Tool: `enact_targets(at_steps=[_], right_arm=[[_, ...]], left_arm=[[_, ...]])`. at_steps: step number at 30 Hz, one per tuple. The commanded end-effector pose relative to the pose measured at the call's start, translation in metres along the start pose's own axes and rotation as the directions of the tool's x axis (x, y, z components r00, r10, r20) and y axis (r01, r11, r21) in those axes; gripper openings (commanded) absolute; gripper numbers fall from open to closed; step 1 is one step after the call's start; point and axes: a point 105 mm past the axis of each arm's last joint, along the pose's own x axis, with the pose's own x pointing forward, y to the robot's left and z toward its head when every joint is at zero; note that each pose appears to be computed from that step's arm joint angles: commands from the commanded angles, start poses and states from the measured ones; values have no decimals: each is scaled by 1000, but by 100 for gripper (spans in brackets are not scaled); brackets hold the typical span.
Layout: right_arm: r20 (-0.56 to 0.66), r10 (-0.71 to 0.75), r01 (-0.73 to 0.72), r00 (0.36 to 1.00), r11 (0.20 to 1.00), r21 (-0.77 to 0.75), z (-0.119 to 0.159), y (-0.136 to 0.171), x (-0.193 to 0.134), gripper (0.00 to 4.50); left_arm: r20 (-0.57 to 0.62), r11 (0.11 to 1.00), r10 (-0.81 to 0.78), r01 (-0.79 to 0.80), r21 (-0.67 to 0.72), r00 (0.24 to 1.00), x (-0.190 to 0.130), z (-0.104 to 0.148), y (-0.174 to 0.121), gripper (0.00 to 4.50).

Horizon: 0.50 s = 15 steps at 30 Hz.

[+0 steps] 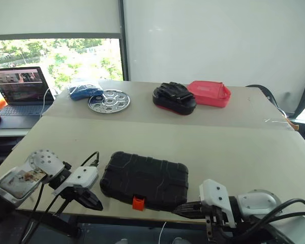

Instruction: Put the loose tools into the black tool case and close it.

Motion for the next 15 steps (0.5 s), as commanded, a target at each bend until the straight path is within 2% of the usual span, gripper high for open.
enact_targets(at_steps=[1, 8, 15], right_arm=[[-11, -31, 30, 999, 998, -58, -10, -4, 6, 5], [-32, -154, 150, 988, 983, -101, -33, -32, -2, 5], [-37, -223, 216, 974, 967, -135, -42, -49, -12, 5]], left_arm=[[-9, 997, 62, -62, 43, 998, -2, 1, 15, 0], [80, 978, 187, -193, 77, 979, 7, 16, 55, 0], [122, 976, 195, -204, 73, 973, 12, 24, 61, 0]])
